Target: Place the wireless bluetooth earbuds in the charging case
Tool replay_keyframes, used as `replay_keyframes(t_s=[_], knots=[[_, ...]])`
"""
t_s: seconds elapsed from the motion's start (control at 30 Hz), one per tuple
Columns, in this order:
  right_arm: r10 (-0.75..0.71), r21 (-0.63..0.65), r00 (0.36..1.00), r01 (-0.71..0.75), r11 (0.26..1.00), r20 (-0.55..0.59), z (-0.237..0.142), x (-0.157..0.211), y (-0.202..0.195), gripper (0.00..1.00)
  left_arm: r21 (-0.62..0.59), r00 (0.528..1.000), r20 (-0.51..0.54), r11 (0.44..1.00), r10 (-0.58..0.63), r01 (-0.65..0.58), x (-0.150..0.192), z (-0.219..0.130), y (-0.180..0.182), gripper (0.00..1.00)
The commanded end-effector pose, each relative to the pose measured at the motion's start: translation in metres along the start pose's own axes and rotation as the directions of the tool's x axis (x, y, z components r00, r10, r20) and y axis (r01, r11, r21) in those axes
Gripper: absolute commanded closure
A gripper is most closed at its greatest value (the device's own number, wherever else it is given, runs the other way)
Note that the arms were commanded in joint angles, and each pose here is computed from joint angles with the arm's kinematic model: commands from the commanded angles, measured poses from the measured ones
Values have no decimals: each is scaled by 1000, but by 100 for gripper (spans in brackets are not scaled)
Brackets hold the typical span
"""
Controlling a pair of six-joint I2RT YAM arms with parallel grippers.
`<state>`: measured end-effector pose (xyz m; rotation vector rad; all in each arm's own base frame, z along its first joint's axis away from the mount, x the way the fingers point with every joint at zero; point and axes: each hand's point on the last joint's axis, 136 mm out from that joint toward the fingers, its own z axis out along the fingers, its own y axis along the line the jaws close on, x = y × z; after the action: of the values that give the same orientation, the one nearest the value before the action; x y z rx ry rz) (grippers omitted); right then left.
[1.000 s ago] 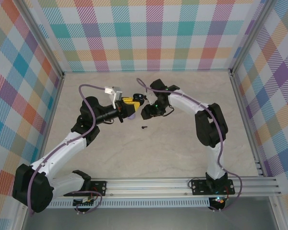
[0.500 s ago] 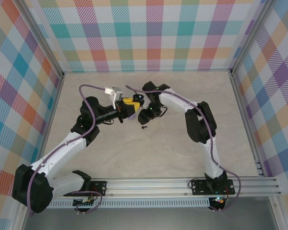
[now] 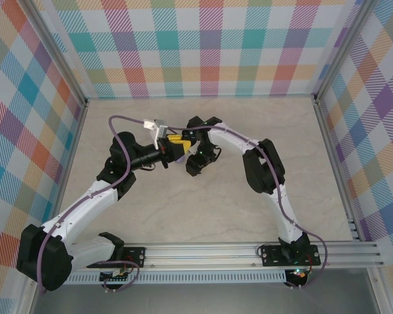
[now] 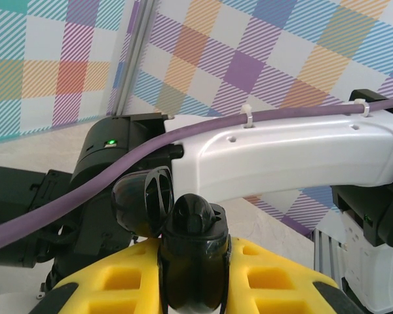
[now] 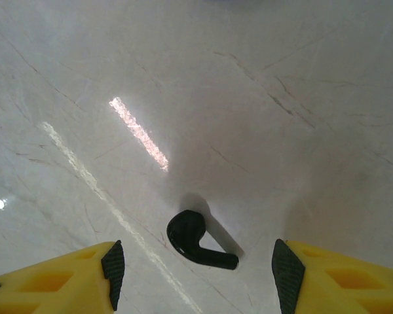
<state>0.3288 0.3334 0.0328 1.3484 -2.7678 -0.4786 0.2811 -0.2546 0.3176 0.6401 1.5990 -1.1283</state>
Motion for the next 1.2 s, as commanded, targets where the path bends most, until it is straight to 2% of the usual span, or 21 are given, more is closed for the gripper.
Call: replay_keyframes(t_s=[0.0,0.27,0.5,0.73,0.97,1.17], knots=[[-45,5,998,45,999,-45,3,5,4,37,16,1000,2,999,28,-28,-3,0,-6,95],[-62,7,994,63,998,-90,11,12,13,40,8,999,-8,999,31,-31,-2,0,-5,95],[-55,81,990,67,994,-133,15,19,13,49,7,999,-9,999,31,-31,-2,0,-4,95],[5,144,992,13,990,-125,18,16,8,59,9,999,-7,999,33,-33,-4,1,-5,95],[65,197,994,-46,979,-91,17,10,1,57,17,999,-10,999,31,-31,-4,3,-5,95],[56,213,993,-33,976,-103,22,9,3,56,19,999,-7,999,32,-32,-5,3,-6,95]])
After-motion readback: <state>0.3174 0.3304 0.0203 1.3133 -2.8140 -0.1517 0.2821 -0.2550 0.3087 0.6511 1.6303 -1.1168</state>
